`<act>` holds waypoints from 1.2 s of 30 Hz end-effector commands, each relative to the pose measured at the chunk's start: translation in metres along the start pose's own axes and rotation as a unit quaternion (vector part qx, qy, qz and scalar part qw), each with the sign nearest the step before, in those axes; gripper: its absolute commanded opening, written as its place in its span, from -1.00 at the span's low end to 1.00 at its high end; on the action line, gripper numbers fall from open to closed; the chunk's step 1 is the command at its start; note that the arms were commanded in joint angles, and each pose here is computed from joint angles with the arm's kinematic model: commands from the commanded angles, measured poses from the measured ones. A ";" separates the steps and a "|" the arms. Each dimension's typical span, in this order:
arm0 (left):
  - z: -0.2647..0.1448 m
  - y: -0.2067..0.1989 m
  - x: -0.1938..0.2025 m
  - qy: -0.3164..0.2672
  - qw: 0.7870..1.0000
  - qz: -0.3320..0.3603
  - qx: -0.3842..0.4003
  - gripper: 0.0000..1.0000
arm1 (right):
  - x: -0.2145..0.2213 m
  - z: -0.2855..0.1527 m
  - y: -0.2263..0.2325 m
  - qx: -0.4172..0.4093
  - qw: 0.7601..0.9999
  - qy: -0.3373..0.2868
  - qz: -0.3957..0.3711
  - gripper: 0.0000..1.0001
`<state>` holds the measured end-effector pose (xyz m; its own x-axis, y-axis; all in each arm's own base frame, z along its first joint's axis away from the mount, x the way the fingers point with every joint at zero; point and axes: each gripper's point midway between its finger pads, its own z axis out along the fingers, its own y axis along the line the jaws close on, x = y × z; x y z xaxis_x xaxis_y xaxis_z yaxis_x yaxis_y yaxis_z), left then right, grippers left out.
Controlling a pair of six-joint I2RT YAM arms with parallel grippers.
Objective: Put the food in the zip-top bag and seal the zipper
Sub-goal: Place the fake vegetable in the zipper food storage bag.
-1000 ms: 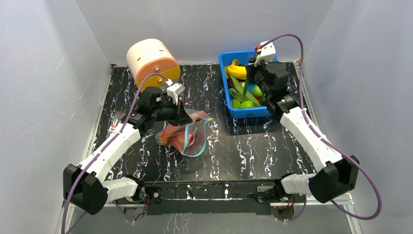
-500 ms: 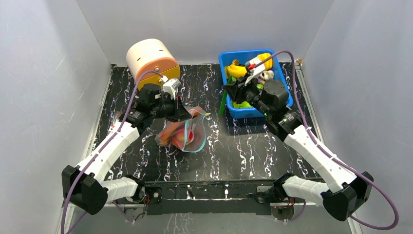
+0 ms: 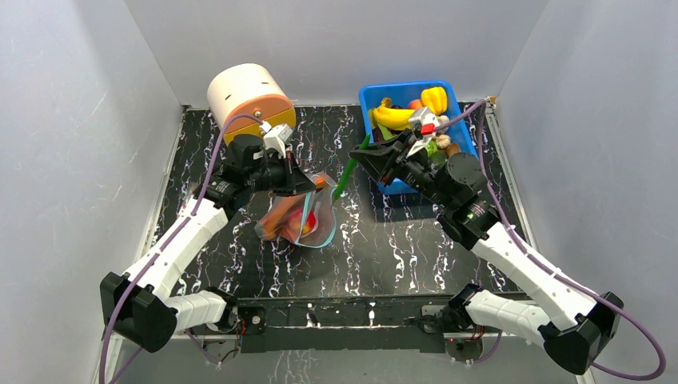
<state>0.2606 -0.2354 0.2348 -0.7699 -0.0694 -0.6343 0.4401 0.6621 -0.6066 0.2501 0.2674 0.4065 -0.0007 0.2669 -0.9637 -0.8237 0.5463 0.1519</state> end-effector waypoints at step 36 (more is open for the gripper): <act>-0.014 -0.015 -0.027 -0.084 0.995 -0.054 0.006 -1.00 | 0.163 0.034 0.021 0.190 0.959 0.143 0.155 -1.00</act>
<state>0.2697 -0.2336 0.2523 -0.7593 -0.2414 -0.6043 0.3334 0.6531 -0.6800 0.2494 0.3484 0.2449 -0.4001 0.1820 -0.8982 -0.5514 0.7350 0.3946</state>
